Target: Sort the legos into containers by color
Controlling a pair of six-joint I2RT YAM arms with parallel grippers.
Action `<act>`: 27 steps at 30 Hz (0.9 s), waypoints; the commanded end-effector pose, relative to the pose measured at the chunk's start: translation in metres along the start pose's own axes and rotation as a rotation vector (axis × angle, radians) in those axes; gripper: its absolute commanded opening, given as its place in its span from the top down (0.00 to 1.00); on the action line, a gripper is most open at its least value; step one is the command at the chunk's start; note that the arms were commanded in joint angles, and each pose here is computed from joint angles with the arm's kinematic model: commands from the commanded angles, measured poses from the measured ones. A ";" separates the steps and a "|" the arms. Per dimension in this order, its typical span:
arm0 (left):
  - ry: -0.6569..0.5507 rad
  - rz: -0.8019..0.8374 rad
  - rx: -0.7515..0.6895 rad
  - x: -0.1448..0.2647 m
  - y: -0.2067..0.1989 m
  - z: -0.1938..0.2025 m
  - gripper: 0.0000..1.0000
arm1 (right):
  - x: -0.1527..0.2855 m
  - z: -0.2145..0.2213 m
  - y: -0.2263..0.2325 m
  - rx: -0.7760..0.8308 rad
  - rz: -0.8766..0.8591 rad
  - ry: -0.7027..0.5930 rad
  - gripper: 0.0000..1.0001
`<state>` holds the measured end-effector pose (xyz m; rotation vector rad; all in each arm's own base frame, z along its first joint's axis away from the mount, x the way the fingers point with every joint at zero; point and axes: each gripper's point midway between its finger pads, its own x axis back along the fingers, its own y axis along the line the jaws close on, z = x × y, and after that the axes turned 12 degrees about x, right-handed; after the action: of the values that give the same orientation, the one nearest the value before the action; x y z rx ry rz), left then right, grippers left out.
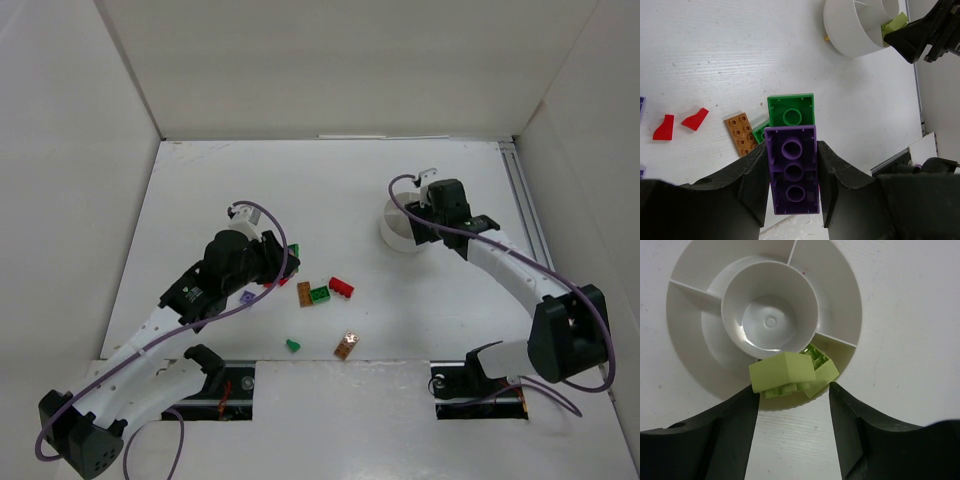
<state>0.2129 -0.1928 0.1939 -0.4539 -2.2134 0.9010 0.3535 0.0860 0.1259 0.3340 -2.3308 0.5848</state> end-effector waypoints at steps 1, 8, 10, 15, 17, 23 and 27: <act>-0.049 0.047 -0.016 0.006 -0.018 -0.017 1.00 | 0.015 -0.020 -0.020 -0.039 0.076 -0.054 0.37; -0.037 0.045 -0.016 0.004 -0.018 -0.015 1.00 | 0.030 -0.028 -0.017 -0.032 0.041 -0.109 0.37; -0.036 0.045 -0.016 0.004 -0.018 -0.015 1.00 | 0.032 -0.030 -0.013 -0.018 0.020 -0.128 0.37; -0.036 0.045 -0.016 0.004 -0.018 -0.015 1.00 | 0.035 -0.036 -0.014 -0.012 0.016 -0.152 0.53; -0.036 0.045 -0.016 0.004 -0.018 -0.015 1.00 | 0.035 -0.035 -0.015 -0.012 0.026 -0.149 0.55; -0.017 0.072 -0.029 0.003 -0.023 -0.012 1.00 | 0.042 -0.039 -0.011 0.008 0.024 -0.172 0.56; 0.036 0.205 -0.084 0.008 -0.045 -0.003 1.00 | 0.074 -0.063 0.011 0.009 -0.063 -0.307 0.55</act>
<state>0.2082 -0.2013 0.1924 -0.5163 -2.1761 0.8778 0.3416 0.0982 0.1741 0.4042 -2.4664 0.5864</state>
